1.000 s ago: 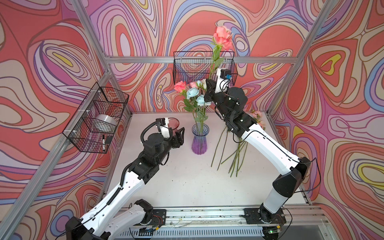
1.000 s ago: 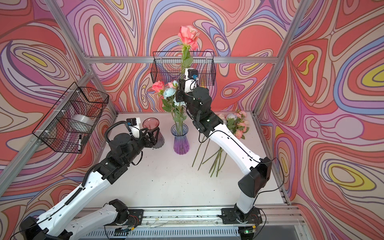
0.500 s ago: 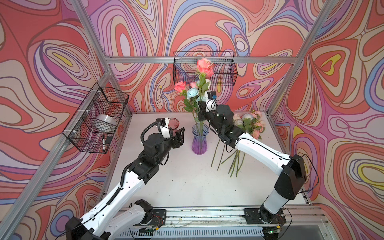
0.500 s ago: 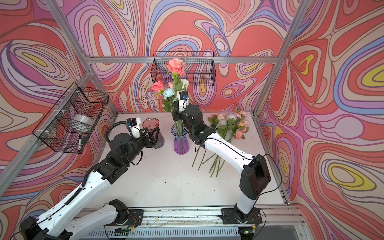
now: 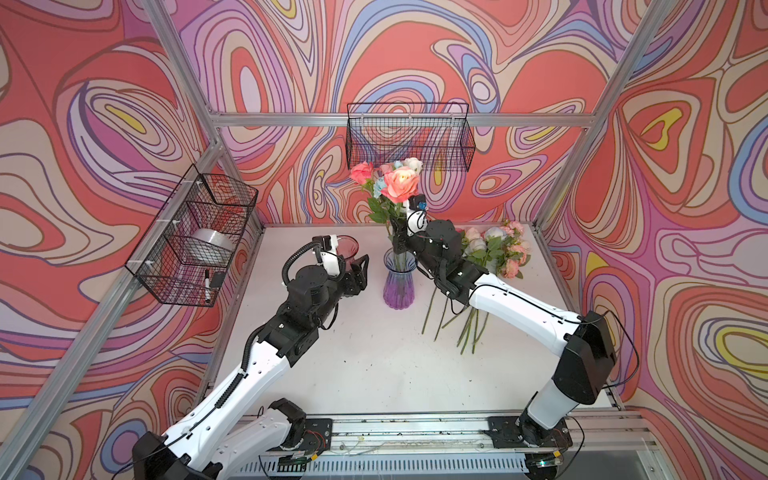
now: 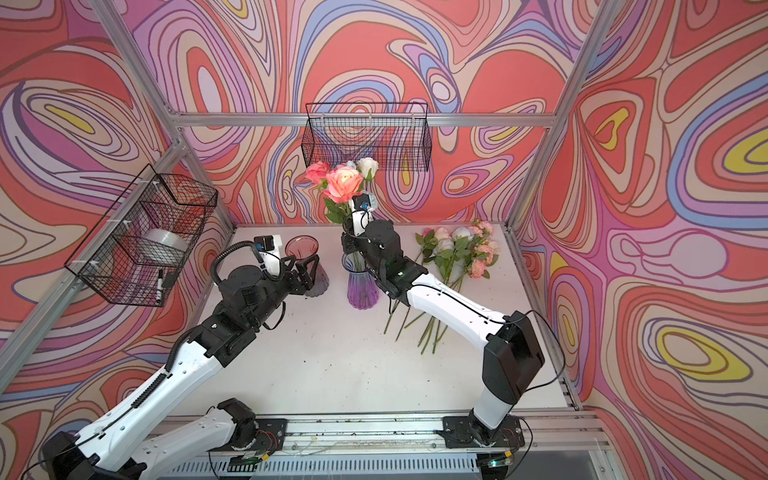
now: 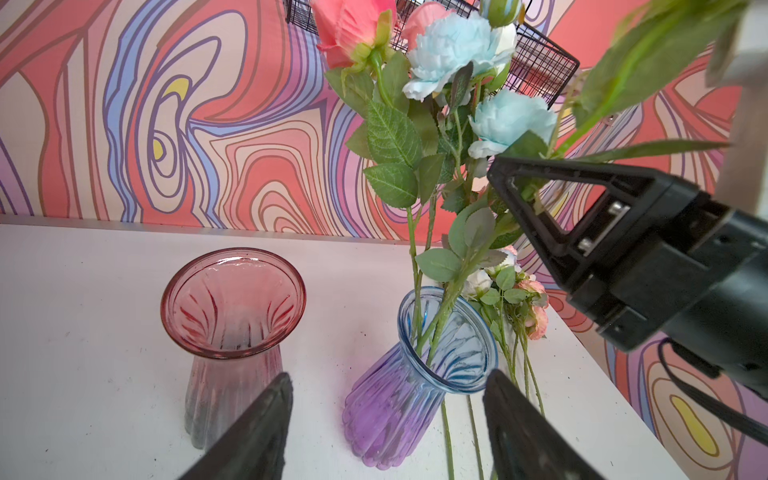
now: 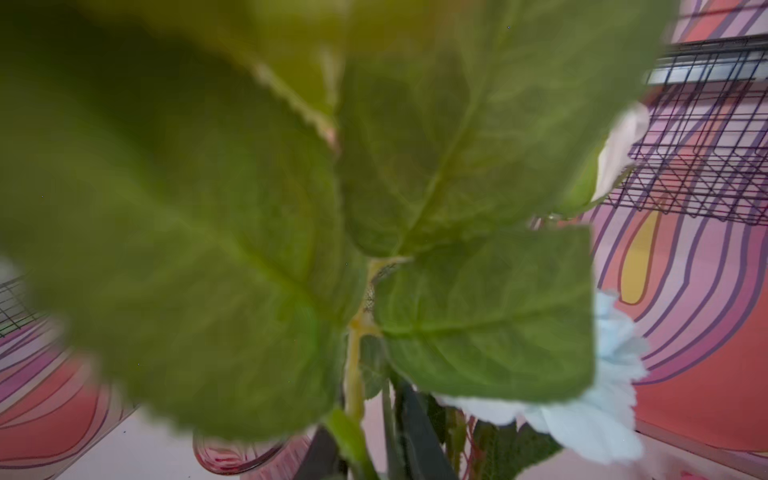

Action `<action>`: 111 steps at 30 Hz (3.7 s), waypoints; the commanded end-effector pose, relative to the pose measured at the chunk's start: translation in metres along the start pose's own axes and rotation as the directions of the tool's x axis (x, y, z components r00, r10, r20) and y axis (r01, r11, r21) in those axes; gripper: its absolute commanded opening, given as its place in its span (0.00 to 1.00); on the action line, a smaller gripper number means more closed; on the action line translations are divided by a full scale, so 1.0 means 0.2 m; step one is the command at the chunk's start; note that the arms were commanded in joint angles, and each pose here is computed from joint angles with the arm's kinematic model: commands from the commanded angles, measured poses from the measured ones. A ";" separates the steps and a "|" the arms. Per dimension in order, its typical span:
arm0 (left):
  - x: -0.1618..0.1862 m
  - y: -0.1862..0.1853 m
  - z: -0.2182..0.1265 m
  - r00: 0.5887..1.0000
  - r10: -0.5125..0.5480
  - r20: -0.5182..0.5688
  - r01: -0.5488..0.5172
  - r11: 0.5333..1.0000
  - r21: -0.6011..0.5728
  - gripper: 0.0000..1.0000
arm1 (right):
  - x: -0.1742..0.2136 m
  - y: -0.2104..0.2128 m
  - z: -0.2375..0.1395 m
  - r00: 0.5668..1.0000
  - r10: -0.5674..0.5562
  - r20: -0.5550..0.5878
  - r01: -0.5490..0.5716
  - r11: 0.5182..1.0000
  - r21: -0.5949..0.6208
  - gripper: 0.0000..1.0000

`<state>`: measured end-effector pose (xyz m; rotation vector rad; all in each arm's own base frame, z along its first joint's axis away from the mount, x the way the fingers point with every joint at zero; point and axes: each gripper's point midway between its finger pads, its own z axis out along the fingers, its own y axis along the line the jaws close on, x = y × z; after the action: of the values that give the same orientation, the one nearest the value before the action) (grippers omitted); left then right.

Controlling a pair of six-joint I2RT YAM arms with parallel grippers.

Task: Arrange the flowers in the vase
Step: 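Lower the pink rose stem into the blue-purple vase with the right gripper, then open the right gripper and move it back to the rose pile, then close the right gripper on a white rose stem in the pile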

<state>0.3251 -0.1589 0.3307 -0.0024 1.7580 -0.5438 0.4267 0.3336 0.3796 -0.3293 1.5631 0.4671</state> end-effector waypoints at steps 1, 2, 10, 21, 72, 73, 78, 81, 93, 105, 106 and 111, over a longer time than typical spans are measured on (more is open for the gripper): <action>-0.01 0.00 0.00 1.000 -0.009 0.012 0.009 1.000 0.004 0.73 | 0.00 -0.01 -0.01 1.000 0.005 -0.009 -0.005 1.000 0.031 0.22; -0.01 0.00 0.00 1.000 -0.009 0.011 0.009 1.000 0.004 0.73 | 0.00 -0.02 -0.01 1.000 0.007 -0.013 -0.006 0.999 0.034 0.23; 0.01 -0.01 0.02 1.000 -0.010 -0.005 0.010 1.000 0.014 0.73 | 0.01 -0.02 -0.01 0.999 0.000 -0.038 0.002 0.999 0.054 0.30; 0.02 0.00 0.03 1.000 -0.003 -0.013 0.004 1.000 0.005 0.73 | 0.20 0.03 0.01 0.985 -0.023 -0.173 0.031 0.999 0.043 0.38; 0.35 -0.57 -0.03 0.969 0.097 -0.227 0.002 0.916 0.402 0.68 | 1.35 -1.30 -0.24 0.579 0.676 -0.456 -0.319 0.703 0.635 0.33; 0.33 -0.55 -0.03 0.972 0.100 -0.212 -0.010 0.921 0.389 0.69 | 1.37 -1.28 -0.20 0.565 0.681 -0.467 -0.340 0.707 0.620 0.33; 0.28 -0.52 -0.05 0.981 0.106 -0.160 -0.042 0.932 0.360 0.71 | 1.46 -1.29 -0.06 0.542 0.692 -0.477 -0.353 0.703 0.617 0.33; 0.27 -0.51 -0.05 0.982 0.112 -0.150 -0.052 0.933 0.355 0.71 | 1.51 -1.34 -0.03 0.538 0.703 -0.466 -0.325 0.683 0.655 0.33; 0.23 -0.49 -0.07 0.985 0.124 -0.117 -0.078 0.938 0.338 0.72 | 1.70 -1.39 0.10 0.488 0.719 -0.495 -0.310 0.673 0.672 0.27; 0.22 -0.48 -0.07 0.984 0.142 -0.109 -0.100 0.941 0.325 0.72 | 1.48 -1.33 0.13 0.526 0.739 -0.420 -0.431 0.658 0.618 0.00; 0.22 -0.48 -0.06 0.984 0.142 -0.106 -0.101 0.941 0.323 0.73 | 1.43 -1.31 0.13 0.533 0.738 -0.415 -0.445 0.661 0.604 0.00; 0.21 -0.46 -0.07 0.985 0.142 -0.101 -0.103 0.943 0.316 0.73 | 1.21 -1.22 0.09 0.592 0.697 -0.406 -0.463 0.706 0.537 0.00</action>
<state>0.2743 -0.2563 0.3200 0.3763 1.7800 -0.7617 0.5462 0.1350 0.0561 0.5226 2.4704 0.5208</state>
